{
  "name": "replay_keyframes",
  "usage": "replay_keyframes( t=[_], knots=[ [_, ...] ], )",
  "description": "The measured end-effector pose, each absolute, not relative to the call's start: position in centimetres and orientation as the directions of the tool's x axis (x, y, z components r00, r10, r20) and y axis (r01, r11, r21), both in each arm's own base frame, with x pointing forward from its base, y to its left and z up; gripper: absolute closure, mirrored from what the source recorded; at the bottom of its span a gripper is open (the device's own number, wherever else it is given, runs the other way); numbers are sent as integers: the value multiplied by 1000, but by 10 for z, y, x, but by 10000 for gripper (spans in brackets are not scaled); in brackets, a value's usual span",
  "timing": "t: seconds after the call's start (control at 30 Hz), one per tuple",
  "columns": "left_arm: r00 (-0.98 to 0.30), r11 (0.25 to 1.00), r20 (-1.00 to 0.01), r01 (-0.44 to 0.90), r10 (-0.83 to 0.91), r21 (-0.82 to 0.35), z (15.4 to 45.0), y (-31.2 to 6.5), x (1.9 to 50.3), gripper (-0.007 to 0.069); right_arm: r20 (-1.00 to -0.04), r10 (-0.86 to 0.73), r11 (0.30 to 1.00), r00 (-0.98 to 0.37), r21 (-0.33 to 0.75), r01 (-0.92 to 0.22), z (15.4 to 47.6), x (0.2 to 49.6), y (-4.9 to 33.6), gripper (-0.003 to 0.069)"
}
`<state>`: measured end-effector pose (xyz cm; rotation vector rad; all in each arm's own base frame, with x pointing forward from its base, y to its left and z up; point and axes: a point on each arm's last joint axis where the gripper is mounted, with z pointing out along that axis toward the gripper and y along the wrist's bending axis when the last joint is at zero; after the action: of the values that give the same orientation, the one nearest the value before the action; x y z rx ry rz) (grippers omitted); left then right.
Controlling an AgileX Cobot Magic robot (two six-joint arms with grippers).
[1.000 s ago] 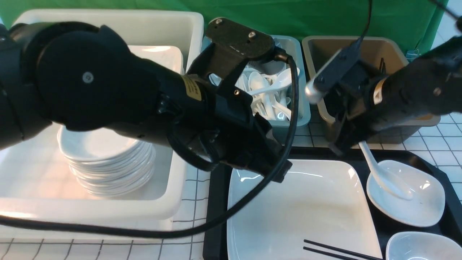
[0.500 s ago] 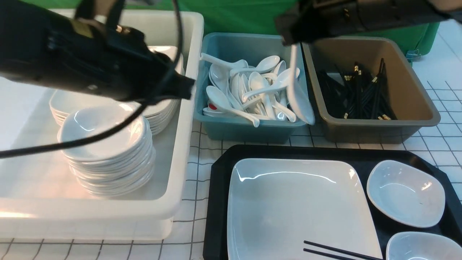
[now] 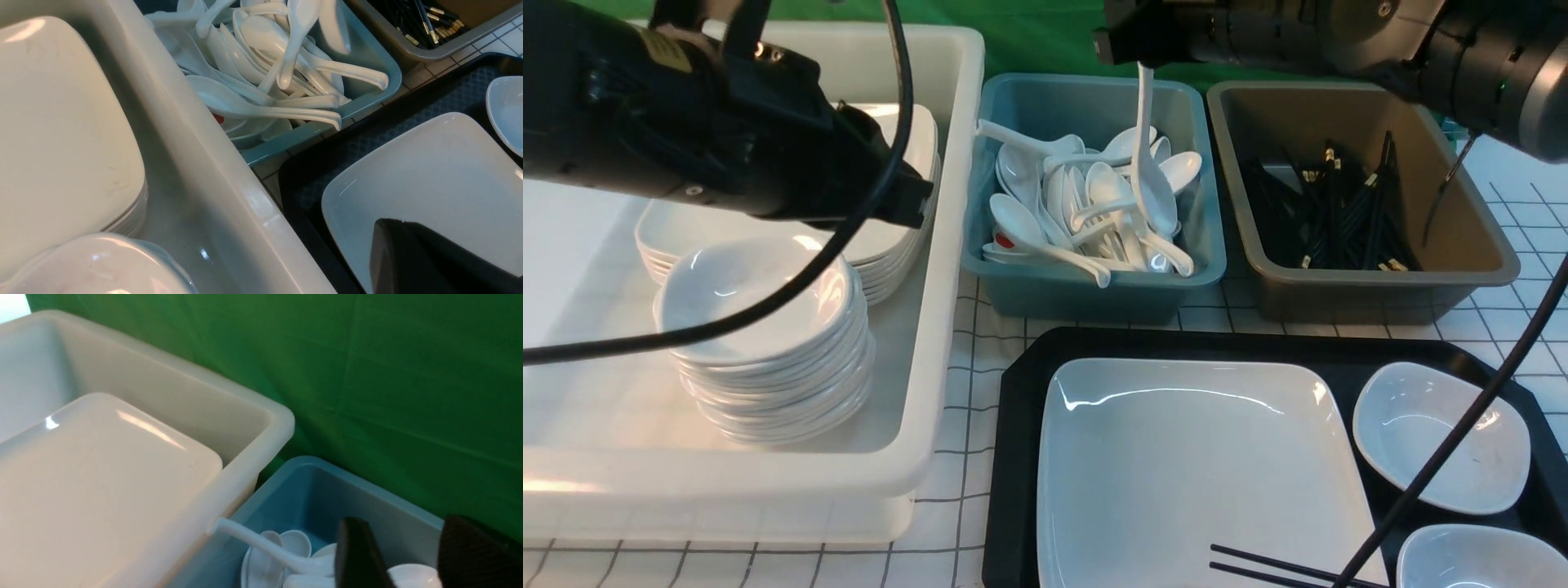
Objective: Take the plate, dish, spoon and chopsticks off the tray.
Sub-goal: Use the right arm to put the soup spoon into the small storage box in the middle, then use the right arm to grab a pair of chopsticks from the plate
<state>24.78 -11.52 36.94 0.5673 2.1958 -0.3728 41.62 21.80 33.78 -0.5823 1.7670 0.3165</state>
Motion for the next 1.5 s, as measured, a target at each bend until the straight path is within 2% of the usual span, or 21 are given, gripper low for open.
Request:
replay_keyframes(
  t=[0.1,0.23,0.3,0.33,0.37,0.4,0.43,0.47,0.5,0.63,0.77,0.8,0.83,0.93,1.0,1.1,1.13,1.17,1.2,1.3,1.5],
  knots=[
    [-563,855,-780,514,273,-72,369,-115,248,628,-957,-220,837,-188,-86,-541,339,416,218,211],
    [-564,855,-779,514,273,-72,369,-115,248,628,-939,-256,809,-230,-78,-583,342,407,218,207],
    [-576,853,-767,517,283,-74,368,-115,247,628,-908,-329,766,-261,-95,-635,353,392,213,275],
    [-585,851,-758,520,289,-77,367,-115,246,628,-877,-393,737,-277,-120,-665,357,384,208,345],
    [-586,851,-756,520,290,-77,367,-115,246,628,-873,-402,733,-275,-127,-668,361,381,205,359],
    [-598,848,-745,523,296,-83,366,-115,244,628,-815,-496,694,-300,-164,-701,368,368,194,468],
    [-603,847,-741,524,296,-88,365,-115,244,628,-807,-507,690,-304,-168,-704,369,366,192,484],
    [-615,842,-730,530,299,-101,364,-116,242,628,-757,-553,680,-348,-168,-714,376,355,179,573],
    [-620,830,-720,546,312,-110,364,-117,240,628,-665,-610,668,-432,-137,-732,377,342,165,617],
    [-619,770,-714,613,328,-178,364,-125,233,628,-501,-651,683,-570,-59,-728,368,319,139,648],
    [-591,685,-704,699,395,-203,362,-143,221,628,-415,-693,658,-590,-28,-752,351,288,125,650],
    [-591,685,-704,699,395,-203,362,-143,221,628,-412,-693,658,-592,-26,-752,350,286,125,650],
    [-576,641,-691,739,438,-209,356,-156,210,628,-377,-704,656,-602,-20,-754,341,270,117,647],
    [-555,582,-668,783,496,-219,346,-174,197,628,-304,-724,658,-619,-35,-752,325,251,103,619],
    [-532,526,-656,818,536,-233,336,-192,183,628,-204,-735,666,-647,-38,-745,301,231,86,536],
    [-519,500,-655,832,548,-241,330,-206,175,628,-112,-732,677,-673,-7,-736,270,214,75,402],
    [-520,499,-655,832,548,-243,330,-207,175,628,-99,-733,677,-673,0,-736,266,212,74,384],
    [-513,488,-654,838,556,-243,328,-211,173,628,-74,-745,664,-663,10,-748,251,206,71,319],
    [-511,484,-653,841,559,-243,328,-212,172,628,-56,-750,659,-659,19,-752,241,201,70,295],
    [-496,483,-653,847,572,-220,326,-212,173,628,-56,-769,637,-636,13,-771,218,193,66,242],
    [-485,485,-653,851,581,-201,325,-211,174,628,-95,-785,617,-612,-23,-787,192,185,63,230]
  ],
)
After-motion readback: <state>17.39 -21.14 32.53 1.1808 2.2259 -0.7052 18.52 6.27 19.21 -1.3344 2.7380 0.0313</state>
